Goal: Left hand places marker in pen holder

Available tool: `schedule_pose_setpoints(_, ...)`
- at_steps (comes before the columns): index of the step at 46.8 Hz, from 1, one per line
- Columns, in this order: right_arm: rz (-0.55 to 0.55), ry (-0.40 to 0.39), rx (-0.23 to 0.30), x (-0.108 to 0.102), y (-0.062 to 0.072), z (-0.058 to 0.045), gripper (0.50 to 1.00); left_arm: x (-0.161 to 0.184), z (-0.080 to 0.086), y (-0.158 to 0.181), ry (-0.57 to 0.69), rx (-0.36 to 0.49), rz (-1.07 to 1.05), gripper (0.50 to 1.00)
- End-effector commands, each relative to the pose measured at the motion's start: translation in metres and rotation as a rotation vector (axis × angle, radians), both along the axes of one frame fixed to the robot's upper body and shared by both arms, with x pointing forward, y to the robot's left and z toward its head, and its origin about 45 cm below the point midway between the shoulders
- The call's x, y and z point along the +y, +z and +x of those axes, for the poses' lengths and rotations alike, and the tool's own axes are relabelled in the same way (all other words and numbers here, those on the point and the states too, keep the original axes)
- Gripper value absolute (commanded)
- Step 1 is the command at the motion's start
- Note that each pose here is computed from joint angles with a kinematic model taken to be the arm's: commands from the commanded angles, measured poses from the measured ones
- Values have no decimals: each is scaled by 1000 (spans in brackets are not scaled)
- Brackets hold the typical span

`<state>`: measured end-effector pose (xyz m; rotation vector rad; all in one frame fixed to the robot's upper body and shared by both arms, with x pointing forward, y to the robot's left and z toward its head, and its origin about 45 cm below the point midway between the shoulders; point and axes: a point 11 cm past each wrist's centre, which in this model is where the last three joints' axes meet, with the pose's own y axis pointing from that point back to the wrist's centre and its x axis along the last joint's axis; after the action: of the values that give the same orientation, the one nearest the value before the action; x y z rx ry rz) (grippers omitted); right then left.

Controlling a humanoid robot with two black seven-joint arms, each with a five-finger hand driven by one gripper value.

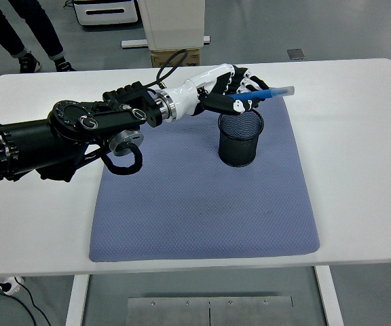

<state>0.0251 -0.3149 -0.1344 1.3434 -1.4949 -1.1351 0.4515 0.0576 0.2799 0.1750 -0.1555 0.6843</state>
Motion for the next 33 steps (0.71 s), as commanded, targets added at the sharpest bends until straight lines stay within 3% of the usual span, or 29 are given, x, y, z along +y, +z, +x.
schedule_pose_setpoints(1,0,2,0,0,0,0,1000,-2,-2,-5,7,4,-16,500)
schedule_pose_setpoints(33,0,0,0,0,0,0,1000,-8,-9,-20,80,95,-145,500)
